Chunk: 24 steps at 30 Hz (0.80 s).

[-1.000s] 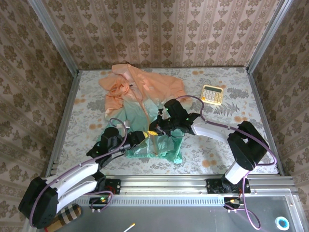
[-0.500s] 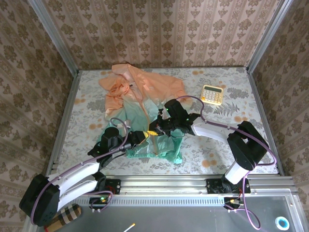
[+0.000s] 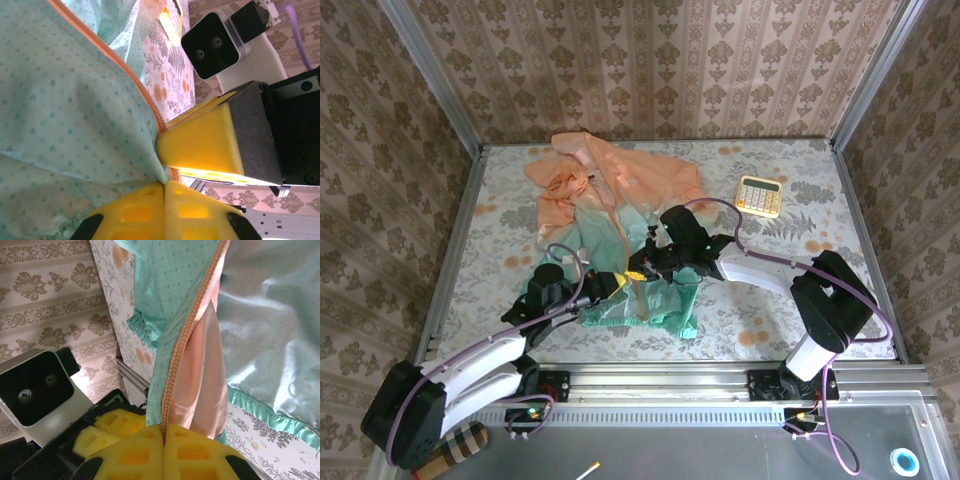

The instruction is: Zip up the jacket

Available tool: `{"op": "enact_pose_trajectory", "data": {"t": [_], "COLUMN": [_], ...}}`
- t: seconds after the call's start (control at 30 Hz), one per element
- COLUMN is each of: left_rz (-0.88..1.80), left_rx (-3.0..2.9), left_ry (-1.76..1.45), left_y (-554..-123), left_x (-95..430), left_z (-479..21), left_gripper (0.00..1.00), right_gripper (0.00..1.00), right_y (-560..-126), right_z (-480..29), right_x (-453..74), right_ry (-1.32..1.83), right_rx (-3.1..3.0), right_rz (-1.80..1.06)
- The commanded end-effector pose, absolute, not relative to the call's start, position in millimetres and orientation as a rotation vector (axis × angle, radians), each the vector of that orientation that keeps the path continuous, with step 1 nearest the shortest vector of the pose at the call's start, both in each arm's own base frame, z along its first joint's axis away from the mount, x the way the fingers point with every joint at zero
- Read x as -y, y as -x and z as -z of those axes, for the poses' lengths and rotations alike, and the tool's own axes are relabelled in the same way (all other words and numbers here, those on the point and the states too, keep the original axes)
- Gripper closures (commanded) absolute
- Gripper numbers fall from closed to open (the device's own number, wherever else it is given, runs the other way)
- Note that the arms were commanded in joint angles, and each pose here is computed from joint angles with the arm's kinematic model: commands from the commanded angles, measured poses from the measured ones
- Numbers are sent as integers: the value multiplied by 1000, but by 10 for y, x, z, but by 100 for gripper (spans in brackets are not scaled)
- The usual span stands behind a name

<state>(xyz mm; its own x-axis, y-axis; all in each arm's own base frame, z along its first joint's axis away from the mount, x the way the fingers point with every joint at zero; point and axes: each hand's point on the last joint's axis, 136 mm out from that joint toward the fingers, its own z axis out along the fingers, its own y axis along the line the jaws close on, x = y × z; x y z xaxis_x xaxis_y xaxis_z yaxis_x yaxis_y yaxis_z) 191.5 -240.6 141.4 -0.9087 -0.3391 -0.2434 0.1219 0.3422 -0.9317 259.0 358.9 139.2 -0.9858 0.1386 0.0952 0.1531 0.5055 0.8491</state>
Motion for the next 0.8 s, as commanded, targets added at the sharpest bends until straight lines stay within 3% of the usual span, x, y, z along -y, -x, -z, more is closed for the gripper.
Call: {"op": "enact_pose_trajectory", "data": {"t": [0.0,0.1,0.3,0.53,0.77], "left_rz": [1631,1632,1632,1585,1474], "left_rx": [-2182,-2182,-2181,-2171,-2223], "left_ry": [134,125,89,124,170], "left_y": [-1884,-1886,-1871,-1883,-1869], "left_x": [2408,2397,2406,2286,2125], "left_z": [-1454,-1468,-1505,-1450,-1394], "left_gripper": [100,100,100,100,100], "right_gripper": [100,100,80,79,75], "right_y": [-2516,-2519,-2544,-2487,-2341], "right_z": [-1432,-1483,-1512,-1632,-1482], "right_x": [-3597,-3604,-3563,-3426,-3095], "right_ry": [239,210,196,134,82], "right_rx": [2705,2715,2768,2847,2997], "right_rz": [1526,1530,1498,1449,1214]}}
